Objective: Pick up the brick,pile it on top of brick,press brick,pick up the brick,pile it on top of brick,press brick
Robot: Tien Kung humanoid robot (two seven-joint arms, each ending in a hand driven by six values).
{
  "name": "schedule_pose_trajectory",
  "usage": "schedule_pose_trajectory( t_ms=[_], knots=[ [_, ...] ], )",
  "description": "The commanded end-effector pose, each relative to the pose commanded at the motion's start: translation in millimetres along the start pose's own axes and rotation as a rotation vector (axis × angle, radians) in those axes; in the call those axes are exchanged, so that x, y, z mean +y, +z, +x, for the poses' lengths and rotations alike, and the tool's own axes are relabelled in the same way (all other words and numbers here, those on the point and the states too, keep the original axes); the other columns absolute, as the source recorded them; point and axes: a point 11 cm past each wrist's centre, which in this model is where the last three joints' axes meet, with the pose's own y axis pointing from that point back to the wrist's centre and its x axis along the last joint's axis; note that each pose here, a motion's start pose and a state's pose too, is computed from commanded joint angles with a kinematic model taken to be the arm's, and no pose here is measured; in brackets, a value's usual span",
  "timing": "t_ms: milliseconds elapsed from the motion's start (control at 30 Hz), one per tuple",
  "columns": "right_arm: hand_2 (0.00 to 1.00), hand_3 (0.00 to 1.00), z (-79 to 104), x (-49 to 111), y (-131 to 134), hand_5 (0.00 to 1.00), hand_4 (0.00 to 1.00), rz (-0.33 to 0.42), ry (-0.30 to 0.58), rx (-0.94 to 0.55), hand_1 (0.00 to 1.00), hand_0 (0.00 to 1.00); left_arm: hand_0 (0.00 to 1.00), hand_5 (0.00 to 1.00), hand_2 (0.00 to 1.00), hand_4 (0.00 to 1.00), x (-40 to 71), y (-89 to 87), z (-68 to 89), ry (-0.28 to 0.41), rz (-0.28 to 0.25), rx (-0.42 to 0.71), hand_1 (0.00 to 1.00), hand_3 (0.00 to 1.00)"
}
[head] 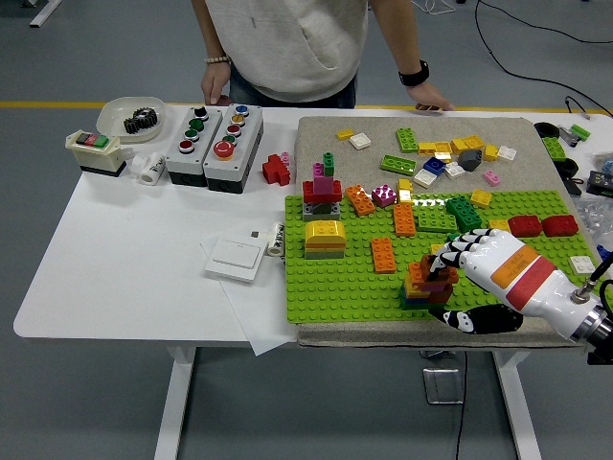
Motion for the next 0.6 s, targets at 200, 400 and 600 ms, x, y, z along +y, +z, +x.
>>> schedule_pose_trajectory(
  t_ms=[200,400,600],
  knots=[
    [0.639,0.573,4.2,1.1,0.7,0.457,0.779,-0.004,0.017,0.007,0.587,0.585,0.795,0.678,0.787,0.655,-0.1,-0.8,-0.3,-0.001,0.001,-0.001,0.788,0.591],
    [0.633,0.57,3.8,3.7,-0.1,0.455,0.776,-0.007,0.016,0.006,0.573,0.576,0.795,0.678,0.787,0.656,-0.1,-0.7,-0.5,-0.002,0.001,-0.001,0.787,0.592],
    [0.626,0.568,-0.3,5.7,-1.7,0.454,0.775,-0.006,0.002,-0.001,0.565,0.546,0.795,0.677,0.787,0.655,0.1,0.2,-0.9,-0.003,0.0,-0.001,0.787,0.592]
  ],
)
